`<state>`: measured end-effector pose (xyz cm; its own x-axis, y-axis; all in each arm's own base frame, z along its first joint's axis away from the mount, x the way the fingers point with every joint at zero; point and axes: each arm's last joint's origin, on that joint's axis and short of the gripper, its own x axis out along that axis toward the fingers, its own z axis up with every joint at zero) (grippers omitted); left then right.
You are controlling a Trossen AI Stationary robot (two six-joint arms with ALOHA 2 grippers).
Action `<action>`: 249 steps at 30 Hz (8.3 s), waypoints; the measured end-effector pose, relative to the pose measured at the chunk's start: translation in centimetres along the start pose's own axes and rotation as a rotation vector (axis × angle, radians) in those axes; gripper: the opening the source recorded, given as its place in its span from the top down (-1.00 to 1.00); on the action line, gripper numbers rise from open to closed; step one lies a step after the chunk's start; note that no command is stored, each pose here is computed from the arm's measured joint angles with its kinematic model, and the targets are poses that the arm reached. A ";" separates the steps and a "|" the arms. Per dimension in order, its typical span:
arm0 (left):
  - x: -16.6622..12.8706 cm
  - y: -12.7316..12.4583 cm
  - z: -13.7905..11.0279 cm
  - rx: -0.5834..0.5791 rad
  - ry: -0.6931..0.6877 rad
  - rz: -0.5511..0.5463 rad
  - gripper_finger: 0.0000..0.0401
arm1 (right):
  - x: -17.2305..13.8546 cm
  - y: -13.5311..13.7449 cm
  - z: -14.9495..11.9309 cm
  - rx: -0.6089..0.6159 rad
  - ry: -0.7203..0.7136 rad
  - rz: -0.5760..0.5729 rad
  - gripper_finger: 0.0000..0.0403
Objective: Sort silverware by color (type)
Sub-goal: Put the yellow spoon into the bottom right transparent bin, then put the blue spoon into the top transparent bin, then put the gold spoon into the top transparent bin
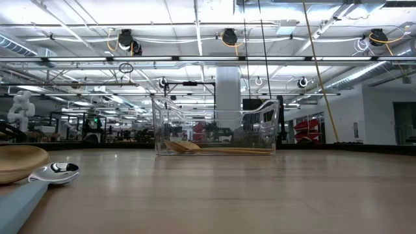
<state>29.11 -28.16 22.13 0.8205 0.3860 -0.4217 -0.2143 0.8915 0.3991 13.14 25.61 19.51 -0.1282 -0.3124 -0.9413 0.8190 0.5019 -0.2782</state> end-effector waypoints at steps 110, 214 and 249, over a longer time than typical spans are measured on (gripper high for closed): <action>8.1 -1.0 -4.5 0.719 0.527 -0.745 -0.06 | -8.3 2.3 -1.5 -0.569 -1.053 0.564 0.18; -9.6 7.4 -7.0 1.309 0.923 -0.982 0.82 | -8.5 3.0 -1.0 -0.528 -1.075 0.585 0.18; -10.6 6.4 -2.2 0.731 0.595 -0.445 0.19 | -8.9 3.8 -0.5 -0.466 -1.083 0.620 0.18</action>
<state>17.87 -26.05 27.38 0.3105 0.2891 -0.9055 0.5795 0.6975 0.4215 17.15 30.66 26.70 0.8782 -0.3041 -0.3692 0.2855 0.9526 -0.1054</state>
